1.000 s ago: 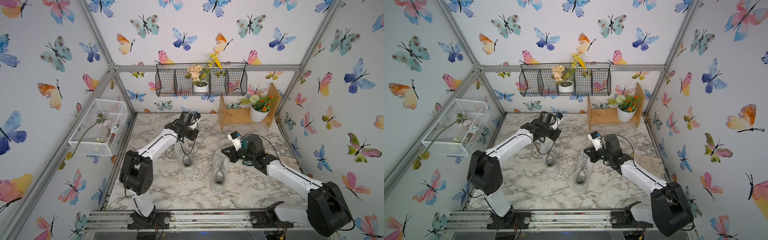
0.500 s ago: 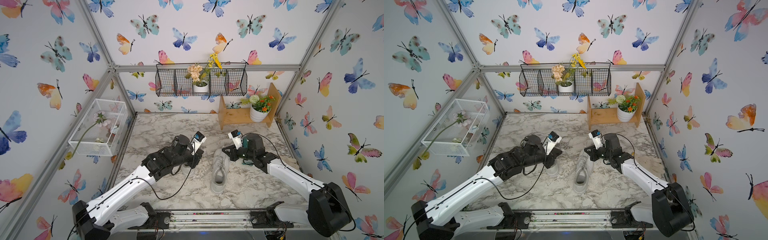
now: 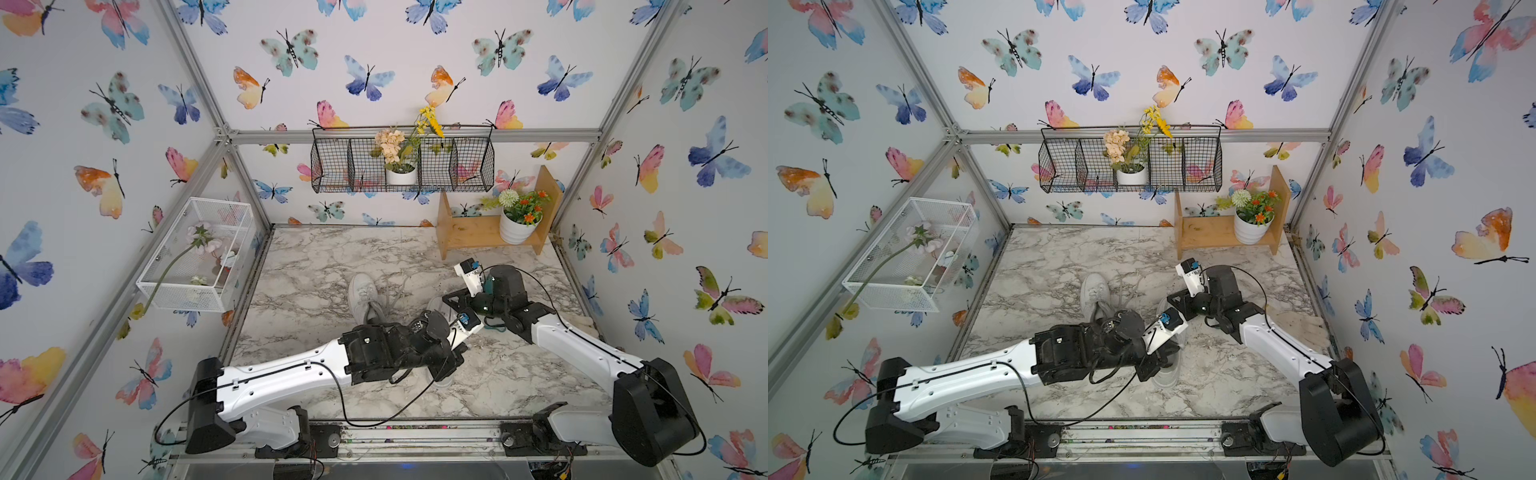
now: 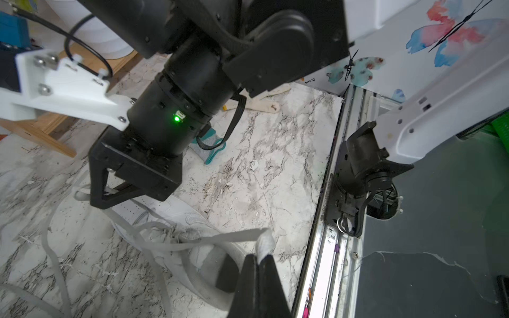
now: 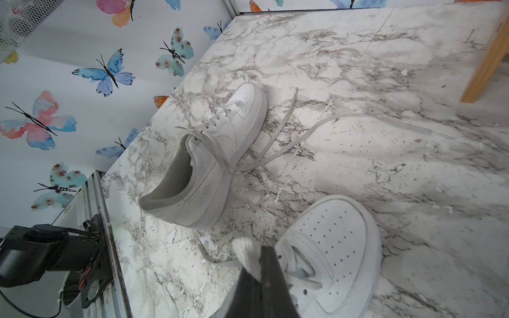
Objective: Tie the shoes
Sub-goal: Wrap the shoelace around the shoelace.
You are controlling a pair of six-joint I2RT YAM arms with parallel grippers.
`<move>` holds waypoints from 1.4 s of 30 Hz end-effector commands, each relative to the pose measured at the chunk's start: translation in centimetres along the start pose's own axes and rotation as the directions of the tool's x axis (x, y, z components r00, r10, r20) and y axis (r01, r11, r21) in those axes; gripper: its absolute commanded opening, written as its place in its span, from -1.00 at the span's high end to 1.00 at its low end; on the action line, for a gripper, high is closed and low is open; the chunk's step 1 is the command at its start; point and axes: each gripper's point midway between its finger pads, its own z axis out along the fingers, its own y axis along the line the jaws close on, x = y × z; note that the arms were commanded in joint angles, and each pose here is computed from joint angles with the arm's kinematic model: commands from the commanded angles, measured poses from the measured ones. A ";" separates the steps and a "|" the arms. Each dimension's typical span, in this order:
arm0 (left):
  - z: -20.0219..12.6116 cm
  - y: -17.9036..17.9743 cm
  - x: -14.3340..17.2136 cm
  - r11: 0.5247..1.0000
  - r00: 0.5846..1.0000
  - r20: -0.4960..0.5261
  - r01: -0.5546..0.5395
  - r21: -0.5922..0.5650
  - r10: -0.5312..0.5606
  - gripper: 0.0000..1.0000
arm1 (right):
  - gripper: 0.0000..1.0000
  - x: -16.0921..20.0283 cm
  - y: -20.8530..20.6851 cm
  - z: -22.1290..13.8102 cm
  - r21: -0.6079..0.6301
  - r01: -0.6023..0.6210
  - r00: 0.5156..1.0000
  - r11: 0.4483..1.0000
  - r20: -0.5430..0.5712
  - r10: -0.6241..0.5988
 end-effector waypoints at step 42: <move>4.5 16.3 2.0 0.767 0.782 -0.018 0.615 0.182 -0.623 -0.07 | 0.96 1.1 2.2 -0.2 -0.134 0.134 0.990 0.982 -0.020 -0.138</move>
